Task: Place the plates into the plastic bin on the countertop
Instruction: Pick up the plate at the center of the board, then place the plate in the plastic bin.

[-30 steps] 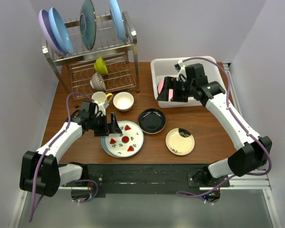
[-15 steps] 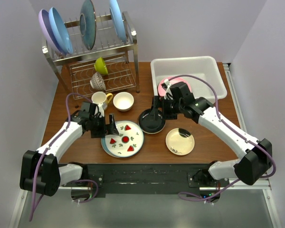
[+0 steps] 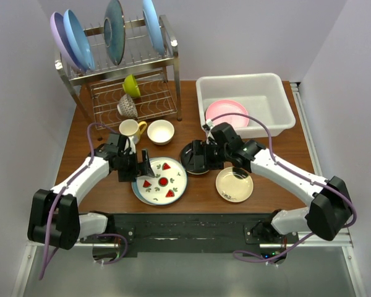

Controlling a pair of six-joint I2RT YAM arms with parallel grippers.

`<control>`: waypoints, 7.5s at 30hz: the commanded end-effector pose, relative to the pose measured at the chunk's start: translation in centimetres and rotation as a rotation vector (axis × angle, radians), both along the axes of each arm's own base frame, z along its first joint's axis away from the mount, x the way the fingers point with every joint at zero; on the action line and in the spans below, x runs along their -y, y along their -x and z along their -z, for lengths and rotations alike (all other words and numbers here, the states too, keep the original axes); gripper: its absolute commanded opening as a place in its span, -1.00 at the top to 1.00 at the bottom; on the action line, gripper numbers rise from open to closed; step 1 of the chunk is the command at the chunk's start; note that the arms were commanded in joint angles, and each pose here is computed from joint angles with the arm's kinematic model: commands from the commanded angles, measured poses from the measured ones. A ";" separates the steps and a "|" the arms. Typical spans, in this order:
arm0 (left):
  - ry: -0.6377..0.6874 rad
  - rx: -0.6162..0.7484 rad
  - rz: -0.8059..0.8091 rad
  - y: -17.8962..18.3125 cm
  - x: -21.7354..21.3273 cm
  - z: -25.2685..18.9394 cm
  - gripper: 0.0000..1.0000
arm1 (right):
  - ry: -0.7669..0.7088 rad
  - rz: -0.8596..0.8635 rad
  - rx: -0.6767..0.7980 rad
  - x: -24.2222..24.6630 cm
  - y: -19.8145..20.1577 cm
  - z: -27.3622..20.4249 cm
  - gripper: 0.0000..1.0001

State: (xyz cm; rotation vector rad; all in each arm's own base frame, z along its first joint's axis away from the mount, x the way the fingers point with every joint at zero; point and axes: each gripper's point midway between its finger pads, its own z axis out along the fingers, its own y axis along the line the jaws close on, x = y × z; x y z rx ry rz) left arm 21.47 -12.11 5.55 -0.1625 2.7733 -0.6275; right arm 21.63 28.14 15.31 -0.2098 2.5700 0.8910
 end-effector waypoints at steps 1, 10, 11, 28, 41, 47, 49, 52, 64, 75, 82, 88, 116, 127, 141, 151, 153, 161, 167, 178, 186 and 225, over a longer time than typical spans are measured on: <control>0.046 0.002 -0.004 -0.4 0.9 0.2 -0.94 | -0.063 0.031 0.010 -1.4 -0.4 0.4 -0.68; 0.065 -0.004 0.007 -0.5 1.2 0.6 -0.87 | -0.183 0.024 -0.017 -3.2 0.6 3.2 -0.67; 0.067 -0.006 0.009 -0.5 1.3 0.6 -0.87 | -0.194 0.025 -0.013 -3.2 0.6 3.6 -0.67; 0.126 0.016 0.047 -0.4 2.2 0.2 -0.69 | -0.237 0.070 -0.075 -4.5 0.5 10.5 -0.51; 0.159 0.011 0.072 -0.2 2.8 0.1 -0.66 | -0.321 0.045 -0.083 -6.2 0.7 11.2 -0.40; 0.168 0.011 0.081 -0.1 3.1 0.0 -0.66 | -0.362 0.044 -0.092 -6.7 0.9 11.2 -0.35; 0.167 0.008 0.081 -0.1 3.1 0.1 -0.66 | -0.377 0.037 -0.100 -6.8 1.1 11.1 -0.30; 0.169 0.005 0.080 0.0 3.1 0.1 -0.65 | -0.406 0.033 -0.093 -7.0 1.1 10.4 -0.23; 0.165 0.004 0.089 -0.1 3.1 0.3 -0.65 | -0.422 0.006 -0.018 -7.4 1.0 5.9 -0.01; 0.173 0.003 0.097 0.0 3.2 0.2 -0.65 | -0.413 -0.040 -0.009 -8.4 1.3 5.1 0.04; 0.188 0.005 0.106 0.0 3.5 0.1 -0.65 | -0.489 -0.067 -0.015 -9.8 1.7 4.8 0.21; 0.191 0.002 0.110 0.0 3.5 0.2 -0.65 | -0.552 -0.104 0.015 -10.6 1.9 3.1 0.36; 0.209 0.024 0.137 0.0 3.9 -0.3 -0.72 | -0.598 -0.173 0.023 -11.9 3.0 1.4 1.00; 0.233 0.112 0.171 -0.7 4.3 -2.4 -0.89 | -0.526 -0.158 0.067 -10.6 3.0 0.8 1.00; 0.274 0.256 0.234 -2.4 5.1 -6.7 -1.00 | -0.412 -0.170 0.136 -8.4 3.4 -0.3 1.00; 0.241 0.343 0.208 -3.7 4.6 -8.9 -1.00 | -0.384 -0.166 0.170 -6.1 4.5 -1.9 1.00; 0.236 0.354 0.203 -4.0 4.5 -9.2 -1.00 | -0.381 -0.165 0.186 -5.5 4.8 -2.5 1.00; 0.206 0.422 0.148 -4.8 3.6 -10.8 -1.00 | -0.345 -0.135 0.224 -3.7 5.1 -3.8 1.00; 0.206 0.484 0.140 -5.0 3.3 -12.4 -1.00 | -0.231 -0.095 0.276 -1.3 4.6 -3.3 1.00; 0.210 0.463 0.141 -5.0 3.3 -11.9 -1.00 | -0.094 0.038 0.390 2.3 2.5 -6.1 1.00; 0.223 0.446 0.150 -4.8 3.5 -11.4 -1.00 | -0.071 0.141 0.440 3.8 0.7 -8.2 1.00; 0.246 0.382 0.172 -3.1 3.8 -8.5 -1.00 | -0.296 0.403 0.478 9.8 -17.0 -17.0 1.00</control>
